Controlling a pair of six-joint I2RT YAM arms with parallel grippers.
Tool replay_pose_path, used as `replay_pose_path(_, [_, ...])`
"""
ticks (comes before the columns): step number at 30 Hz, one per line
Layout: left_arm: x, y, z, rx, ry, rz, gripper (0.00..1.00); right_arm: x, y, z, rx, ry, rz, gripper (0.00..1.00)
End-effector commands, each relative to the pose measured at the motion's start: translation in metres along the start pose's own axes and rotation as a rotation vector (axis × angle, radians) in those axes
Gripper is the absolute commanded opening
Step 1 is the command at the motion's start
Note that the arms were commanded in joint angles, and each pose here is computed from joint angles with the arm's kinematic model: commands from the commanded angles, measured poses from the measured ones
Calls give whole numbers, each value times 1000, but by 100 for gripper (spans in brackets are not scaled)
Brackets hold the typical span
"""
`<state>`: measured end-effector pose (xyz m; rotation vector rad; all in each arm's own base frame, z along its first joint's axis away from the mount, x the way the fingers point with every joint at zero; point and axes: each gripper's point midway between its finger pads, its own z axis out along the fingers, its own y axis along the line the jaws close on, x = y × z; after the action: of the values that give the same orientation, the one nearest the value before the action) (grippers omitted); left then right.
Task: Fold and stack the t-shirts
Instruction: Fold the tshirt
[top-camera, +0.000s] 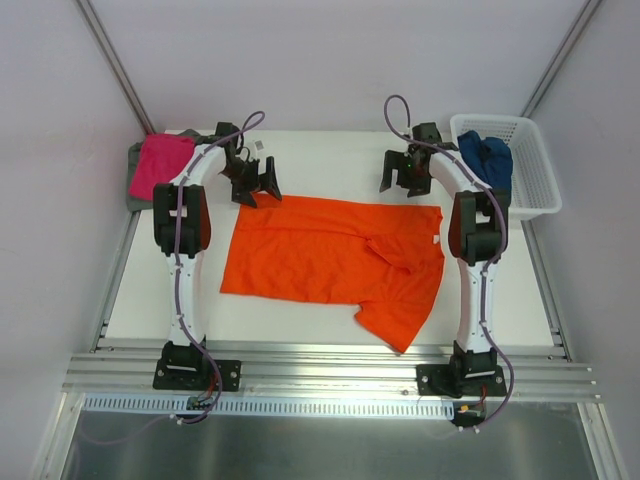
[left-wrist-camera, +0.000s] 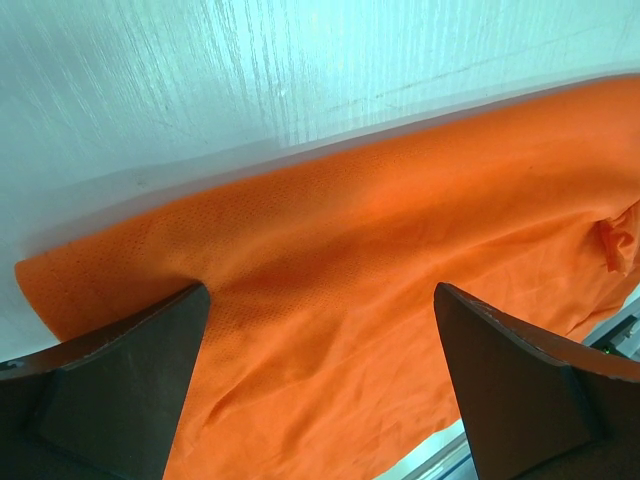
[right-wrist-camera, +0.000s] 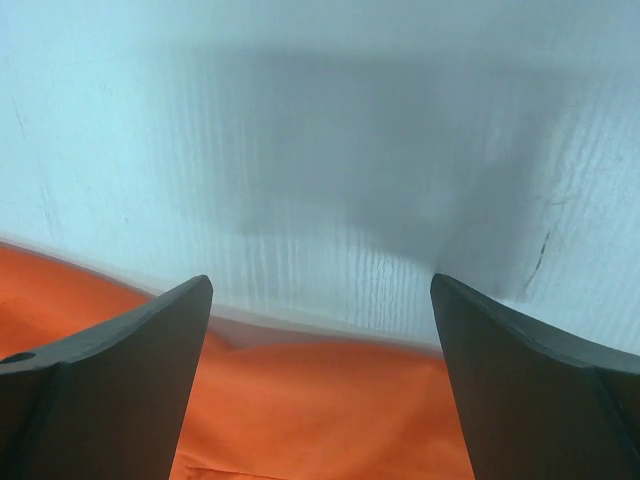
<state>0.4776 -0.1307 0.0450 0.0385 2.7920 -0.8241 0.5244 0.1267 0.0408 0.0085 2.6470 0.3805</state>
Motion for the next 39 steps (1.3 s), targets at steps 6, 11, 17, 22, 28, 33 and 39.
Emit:
replay_pose_path(6, [-6, 18, 4, -75, -11, 11, 99, -10, 7, -24, 2, -49, -7, 96])
replay_pose_path(11, [-2, 15, 0, -75, -6, 16, 99, 17, 10, -61, 27, -21, 44, 96])
replay_pose_path(17, [12, 9, 0, -71, 20, 17, 99, 50, 28, -93, 23, -15, 11, 96])
replay_pose_path(22, [15, 4, -1, -70, 23, 22, 99, 77, 26, -94, 40, 36, 77, 96])
replay_pose_path(28, [15, -1, -3, -68, 20, 29, 99, 95, 21, -86, 54, 101, 100, 96])
replay_pose_path(33, [18, 0, -3, -67, 25, 24, 99, 110, 15, -74, 69, 160, 108, 96])
replay_pose_path(39, [23, 1, -5, -72, 35, 9, 99, 105, 1, -45, 111, 184, 120, 96])
